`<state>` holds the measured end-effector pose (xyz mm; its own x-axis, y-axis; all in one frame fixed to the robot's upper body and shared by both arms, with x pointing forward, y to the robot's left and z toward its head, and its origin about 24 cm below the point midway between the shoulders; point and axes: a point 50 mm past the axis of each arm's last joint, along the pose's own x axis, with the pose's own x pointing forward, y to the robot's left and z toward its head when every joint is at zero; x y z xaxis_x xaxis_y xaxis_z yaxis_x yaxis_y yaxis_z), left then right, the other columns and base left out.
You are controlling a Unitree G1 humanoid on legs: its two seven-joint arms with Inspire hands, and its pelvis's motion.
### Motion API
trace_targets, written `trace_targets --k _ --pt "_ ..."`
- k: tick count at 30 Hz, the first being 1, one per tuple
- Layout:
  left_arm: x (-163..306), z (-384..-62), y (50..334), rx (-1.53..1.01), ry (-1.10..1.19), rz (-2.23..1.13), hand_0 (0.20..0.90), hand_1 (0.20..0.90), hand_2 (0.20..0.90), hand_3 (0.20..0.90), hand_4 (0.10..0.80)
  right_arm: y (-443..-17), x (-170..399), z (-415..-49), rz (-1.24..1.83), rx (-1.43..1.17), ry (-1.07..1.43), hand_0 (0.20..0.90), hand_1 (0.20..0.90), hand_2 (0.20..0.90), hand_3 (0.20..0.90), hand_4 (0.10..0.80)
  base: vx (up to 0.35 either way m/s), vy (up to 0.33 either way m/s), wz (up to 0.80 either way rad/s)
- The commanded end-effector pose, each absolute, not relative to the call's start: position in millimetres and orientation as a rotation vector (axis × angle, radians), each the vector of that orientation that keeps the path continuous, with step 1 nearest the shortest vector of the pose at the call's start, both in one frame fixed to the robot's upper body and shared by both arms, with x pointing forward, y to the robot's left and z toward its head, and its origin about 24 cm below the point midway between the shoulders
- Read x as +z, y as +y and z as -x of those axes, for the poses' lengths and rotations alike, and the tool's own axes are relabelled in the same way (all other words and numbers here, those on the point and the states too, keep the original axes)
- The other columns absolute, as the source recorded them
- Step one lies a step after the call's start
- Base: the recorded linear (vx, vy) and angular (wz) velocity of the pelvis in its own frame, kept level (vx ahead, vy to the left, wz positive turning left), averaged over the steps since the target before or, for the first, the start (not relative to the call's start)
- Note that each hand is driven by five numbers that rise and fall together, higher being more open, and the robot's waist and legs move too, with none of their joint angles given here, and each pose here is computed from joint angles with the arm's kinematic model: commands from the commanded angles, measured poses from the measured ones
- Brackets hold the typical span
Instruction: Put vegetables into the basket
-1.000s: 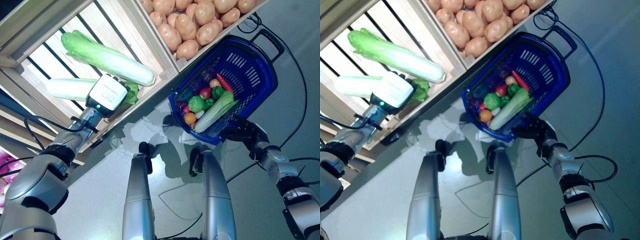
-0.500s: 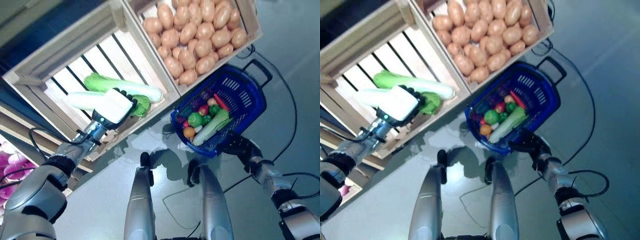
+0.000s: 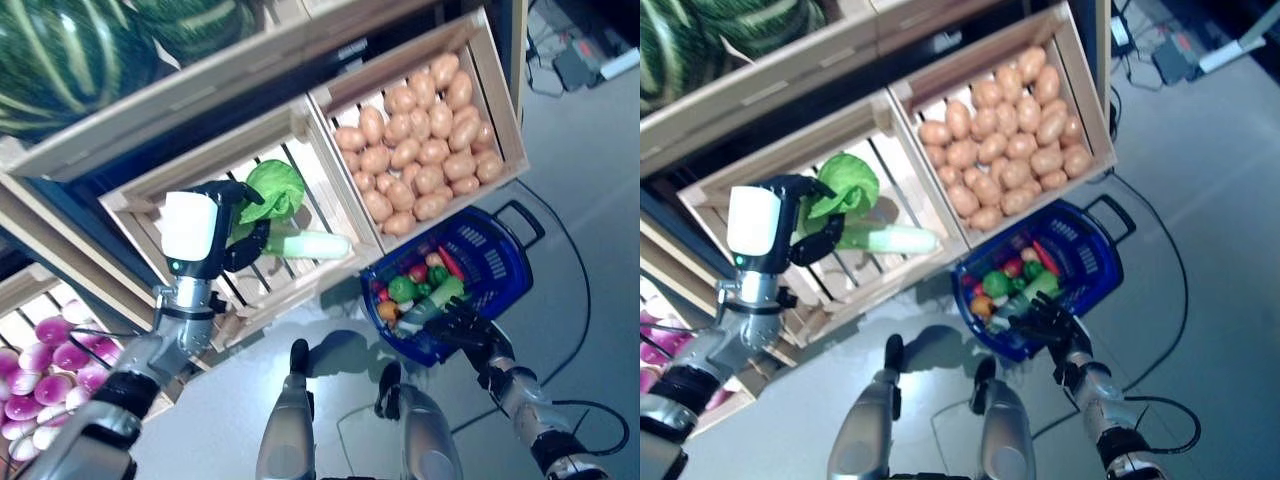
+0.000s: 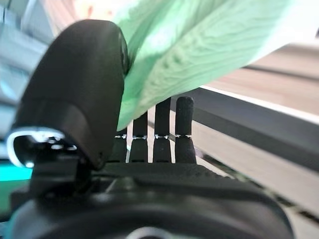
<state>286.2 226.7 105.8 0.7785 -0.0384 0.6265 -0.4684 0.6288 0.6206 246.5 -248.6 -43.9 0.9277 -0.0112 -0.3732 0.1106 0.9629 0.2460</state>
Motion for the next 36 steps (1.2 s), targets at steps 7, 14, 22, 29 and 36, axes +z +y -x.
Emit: trace_targets --k 7,14,22,29,36 --pt "111.4 -275.5 212.6 0.059 -0.509 -0.079 0.300 0.300 0.300 0.300 0.400 -229.5 -25.5 -236.3 -0.318 0.048 0.227 0.900 0.900 0.900 0.900 0.800 0.121 -0.020 0.06" --pt "94.2 -276.3 206.4 -0.044 -0.368 0.272 0.300 0.300 0.300 0.300 0.400 -206.5 2.4 -239.3 -0.427 0.271 0.133 0.900 0.900 0.900 0.900 0.800 0.049 -0.026 -0.02" --pt "84.1 -282.6 192.1 -0.146 -0.244 0.372 0.300 0.300 0.300 0.300 0.400 -184.1 29.8 -242.5 -0.488 0.656 0.185 0.900 0.900 0.900 0.900 0.800 0.017 -0.008 -0.05" --pt "76.7 -291.2 174.1 -0.258 -0.147 0.400 0.300 0.300 0.300 0.300 0.400 -160.6 49.5 -253.3 -0.494 0.989 0.321 0.900 0.900 0.900 0.900 0.800 0.021 -0.011 -0.02" --pt "74.8 -291.8 160.5 -0.351 -0.113 0.403 0.300 0.300 0.300 0.300 0.400 -137.1 51.1 -252.0 -0.486 1.168 0.440 0.900 0.900 0.900 0.900 0.800 0.013 -0.001 -0.04"
